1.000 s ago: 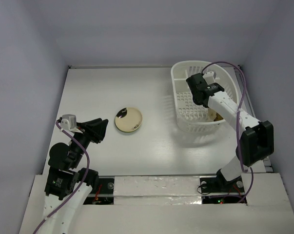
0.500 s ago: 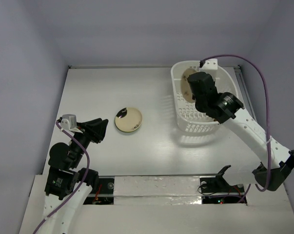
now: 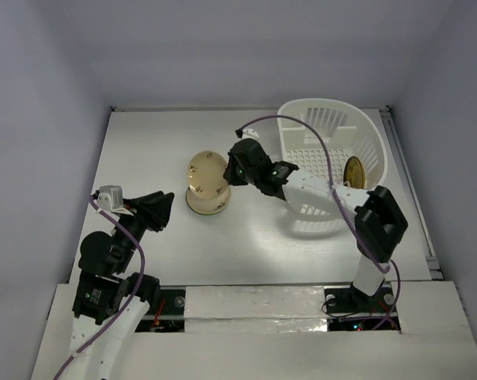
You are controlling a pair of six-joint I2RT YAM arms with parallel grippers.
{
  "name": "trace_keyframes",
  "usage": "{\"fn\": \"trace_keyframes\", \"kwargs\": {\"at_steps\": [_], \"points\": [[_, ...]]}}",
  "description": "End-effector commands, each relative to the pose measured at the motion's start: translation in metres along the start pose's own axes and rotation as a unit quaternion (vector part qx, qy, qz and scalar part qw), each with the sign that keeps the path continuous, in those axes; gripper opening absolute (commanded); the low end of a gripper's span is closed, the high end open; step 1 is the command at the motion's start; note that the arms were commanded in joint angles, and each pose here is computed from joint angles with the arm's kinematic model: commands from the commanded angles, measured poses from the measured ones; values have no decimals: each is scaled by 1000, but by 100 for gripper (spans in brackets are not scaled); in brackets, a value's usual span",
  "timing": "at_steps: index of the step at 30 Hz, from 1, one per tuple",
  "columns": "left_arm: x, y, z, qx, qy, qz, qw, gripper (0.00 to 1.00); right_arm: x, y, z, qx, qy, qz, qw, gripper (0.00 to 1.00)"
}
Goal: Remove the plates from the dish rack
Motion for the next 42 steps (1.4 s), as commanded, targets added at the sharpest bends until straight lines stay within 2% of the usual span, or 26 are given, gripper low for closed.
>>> {"fn": "trace_keyframes", "kwargs": {"at_steps": [1, 6, 18, 20, 21, 24, 26, 27, 30, 34, 36, 38, 41, 42], "points": [[-9, -3, -4, 4, 4, -17, 1000, 35, -7, -12, 36, -93, -73, -15, 993, 0], [-9, -3, -4, 6, 4, -16, 1000, 35, 32, -45, 28, -80, -93, 31, 992, 0], [-9, -3, -4, 8, 4, -15, 1000, 35, 59, -52, 3, -46, -118, 41, 991, 1], [-9, -3, -4, 8, 4, -15, 1000, 35, 63, -53, 0, -41, -119, 46, 991, 7], [-8, -3, -4, 8, 3, -15, 1000, 35, 66, -54, -3, -36, -119, 48, 991, 15], [-9, -3, -4, 8, 4, -16, 1000, 35, 70, -52, -7, -28, -116, 52, 991, 29], [-10, -3, -4, 9, 4, -17, 1000, 35, 70, -50, -10, -26, -114, 49, 992, 33], [-9, -2, -4, 8, 4, -17, 1000, 35, 70, -47, -11, -25, -111, 49, 992, 39], [-9, -2, -4, 8, 4, -18, 1000, 35, 68, -44, -12, -22, -101, 50, 993, 41], [-10, -2, -4, 8, 3, -19, 1000, 35, 69, -33, -12, 2, -71, 53, 996, 60], [-10, -1, -4, 9, 3, -19, 1000, 35, 63, -22, -12, 15, -51, 43, 998, 67], [-10, -1, -5, 9, 4, -19, 1000, 35, 50, -11, -12, 24, -42, 24, 999, 79], [-11, -1, -5, 11, 3, -22, 1000, 36, 41, 6, -22, 55, -19, 10, 998, 79], [-10, -1, -5, 11, 3, -21, 1000, 36, 29, 22, -27, 75, -11, -13, 997, 67]]}}
Point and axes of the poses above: each gripper's point midway between its finger pads, its own y axis back along the fingers, its own z axis along the line the jaws close on, x = y × z, the point moved 7 cm from there along y, back along the fingers, and after that the axes turned 6 degrees about -y, right-handed, at the moved point
